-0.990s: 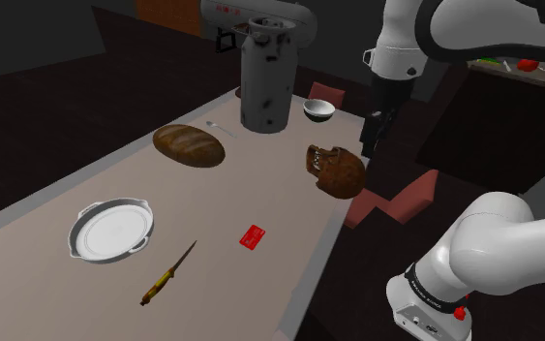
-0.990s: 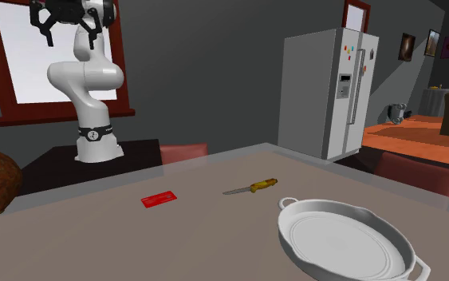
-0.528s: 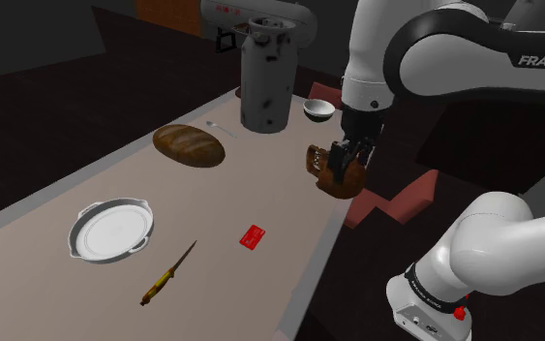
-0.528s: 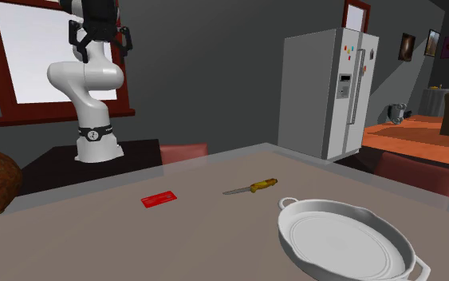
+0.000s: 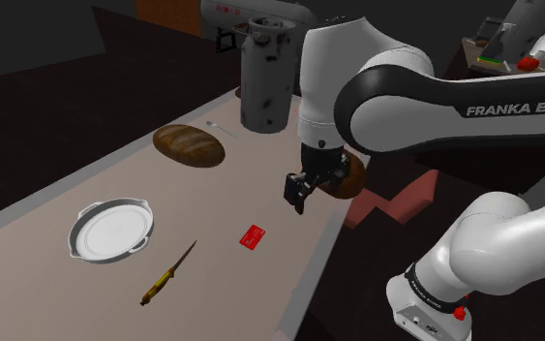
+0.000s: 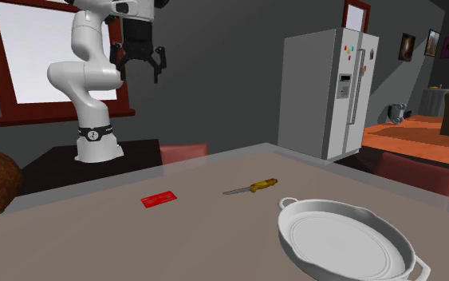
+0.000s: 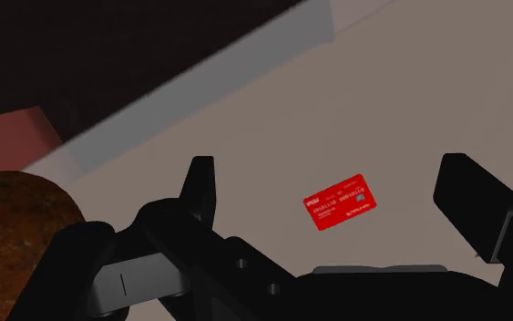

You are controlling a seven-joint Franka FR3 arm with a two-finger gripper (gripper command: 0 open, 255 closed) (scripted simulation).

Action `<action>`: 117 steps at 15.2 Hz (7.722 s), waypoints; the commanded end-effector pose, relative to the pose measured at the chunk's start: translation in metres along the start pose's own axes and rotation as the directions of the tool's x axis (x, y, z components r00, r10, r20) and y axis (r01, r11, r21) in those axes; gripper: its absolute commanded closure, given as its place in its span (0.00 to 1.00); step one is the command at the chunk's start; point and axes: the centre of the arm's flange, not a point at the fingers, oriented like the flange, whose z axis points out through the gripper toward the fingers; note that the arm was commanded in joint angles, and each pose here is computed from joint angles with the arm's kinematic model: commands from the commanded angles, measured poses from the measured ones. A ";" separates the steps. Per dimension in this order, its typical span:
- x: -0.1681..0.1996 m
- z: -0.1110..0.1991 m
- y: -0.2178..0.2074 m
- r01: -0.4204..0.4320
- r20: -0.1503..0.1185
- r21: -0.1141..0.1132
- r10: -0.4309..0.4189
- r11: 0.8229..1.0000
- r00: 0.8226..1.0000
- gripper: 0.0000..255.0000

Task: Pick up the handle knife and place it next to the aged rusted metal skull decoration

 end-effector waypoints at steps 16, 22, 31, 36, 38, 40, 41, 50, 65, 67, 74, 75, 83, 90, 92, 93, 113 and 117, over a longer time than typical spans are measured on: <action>0.063 0.093 -0.198 -0.384 0.001 -0.021 0.384 0.923 0.923 0.00; 0.102 0.127 -0.259 -0.507 -0.001 -0.029 0.507 0.861 0.862 0.00; 0.176 0.179 -0.339 -0.673 -0.006 -0.040 0.673 0.739 0.739 0.00; 0.192 0.205 -0.351 -0.701 -0.007 -0.042 0.702 0.712 0.712 0.00; 0.191 0.216 -0.351 -0.701 -0.007 -0.042 0.702 0.712 0.712 0.00; 0.191 0.226 -0.351 -0.701 -0.007 -0.042 0.702 0.712 0.712 0.00; 0.191 0.229 -0.350 -0.701 -0.007 -0.042 0.702 0.712 0.712 0.00; 0.191 0.229 -0.350 -0.701 -0.007 -0.043 0.702 0.712 0.712 1.00; 0.186 0.193 -0.347 -0.701 -0.007 -0.042 0.702 0.712 0.712 1.00; 0.185 0.182 -0.346 -0.701 -0.007 -0.042 0.702 0.712 0.712 1.00; 0.180 0.146 -0.343 -0.701 -0.007 -0.042 0.702 0.712 0.712 1.00; 0.180 0.141 -0.343 -0.701 -0.007 -0.042 0.702 0.712 0.712 1.00; 0.174 0.099 -0.339 -0.701 -0.007 -0.042 0.702 0.712 0.712 1.00; 0.170 0.062 -0.336 -0.701 -0.007 -0.042 0.702 0.712 0.712 1.00; 0.168 0.052 -0.335 -0.701 -0.007 -0.042 0.702 0.712 0.712 1.00; 0.168 0.047 -0.334 -0.701 -0.007 -0.042 0.702 0.712 0.712 1.00; 0.199 -0.004 -0.217 -0.701 -0.007 -0.042 0.702 0.712 0.712 1.00; 0.216 -0.002 -0.167 -0.701 -0.007 -0.042 0.702 0.712 0.712 1.00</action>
